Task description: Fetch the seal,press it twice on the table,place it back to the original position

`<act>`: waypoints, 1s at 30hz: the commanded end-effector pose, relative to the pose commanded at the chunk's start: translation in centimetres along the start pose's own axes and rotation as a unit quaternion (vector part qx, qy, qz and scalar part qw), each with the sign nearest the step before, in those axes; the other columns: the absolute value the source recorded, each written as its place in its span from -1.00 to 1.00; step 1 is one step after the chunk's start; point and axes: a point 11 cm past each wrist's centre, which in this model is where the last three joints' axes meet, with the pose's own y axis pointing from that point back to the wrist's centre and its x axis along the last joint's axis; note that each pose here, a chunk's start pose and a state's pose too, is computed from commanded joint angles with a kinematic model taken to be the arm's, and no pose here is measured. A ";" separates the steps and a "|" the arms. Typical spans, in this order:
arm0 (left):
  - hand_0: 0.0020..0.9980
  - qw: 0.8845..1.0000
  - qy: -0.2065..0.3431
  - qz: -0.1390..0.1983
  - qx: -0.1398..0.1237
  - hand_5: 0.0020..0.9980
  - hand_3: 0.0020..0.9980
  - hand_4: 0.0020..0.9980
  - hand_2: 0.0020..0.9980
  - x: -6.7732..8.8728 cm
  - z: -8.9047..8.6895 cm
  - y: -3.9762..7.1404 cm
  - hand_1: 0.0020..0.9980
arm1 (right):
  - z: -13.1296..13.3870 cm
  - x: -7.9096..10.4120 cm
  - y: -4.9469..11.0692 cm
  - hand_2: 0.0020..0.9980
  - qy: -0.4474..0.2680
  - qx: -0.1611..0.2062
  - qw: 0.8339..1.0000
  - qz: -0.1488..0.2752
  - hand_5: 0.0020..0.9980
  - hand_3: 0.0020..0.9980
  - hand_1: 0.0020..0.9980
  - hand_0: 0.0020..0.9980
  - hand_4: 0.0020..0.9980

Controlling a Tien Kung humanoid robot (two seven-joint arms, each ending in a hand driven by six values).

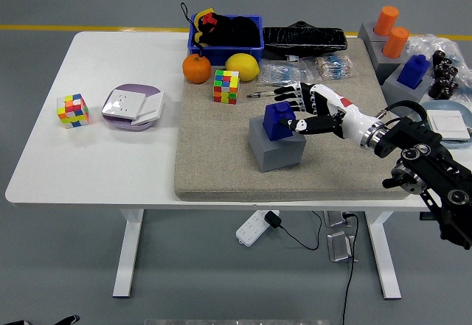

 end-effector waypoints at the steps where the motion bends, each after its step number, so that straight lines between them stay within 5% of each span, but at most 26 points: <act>1: 0.62 1.000 0.000 0.000 0.000 -0.13 0.63 0.39 0.55 0.0 0.0 0.0 0.61 | 0.1 -0.1 0.0 0.45 -0.002 -0.002 1.000 -0.005 -1.00 0.48 0.43 0.52 0.50; 13: 0.63 1.000 0.000 -0.004 0.001 -0.13 0.63 0.39 0.55 -0.2 -0.1 0.0 0.61 | 0.3 -0.8 0.0 0.63 0.002 -0.012 0.999 -0.040 -1.00 0.67 0.60 0.61 0.55; 14: 0.63 1.000 0.001 -0.003 0.000 -0.13 0.63 0.39 0.55 -0.3 -0.1 0.0 0.61 | 0.2 -0.8 -0.1 0.74 0.002 -0.010 0.999 -0.039 -1.00 0.77 0.74 0.73 0.80; 30: 0.62 1.000 0.003 -0.003 -0.002 -0.13 0.63 0.40 0.55 -0.2 0.1 0.0 0.61 | -1.6 -0.2 -0.5 0.74 0.004 0.014 1.000 -0.022 -1.00 0.79 0.74 0.74 0.98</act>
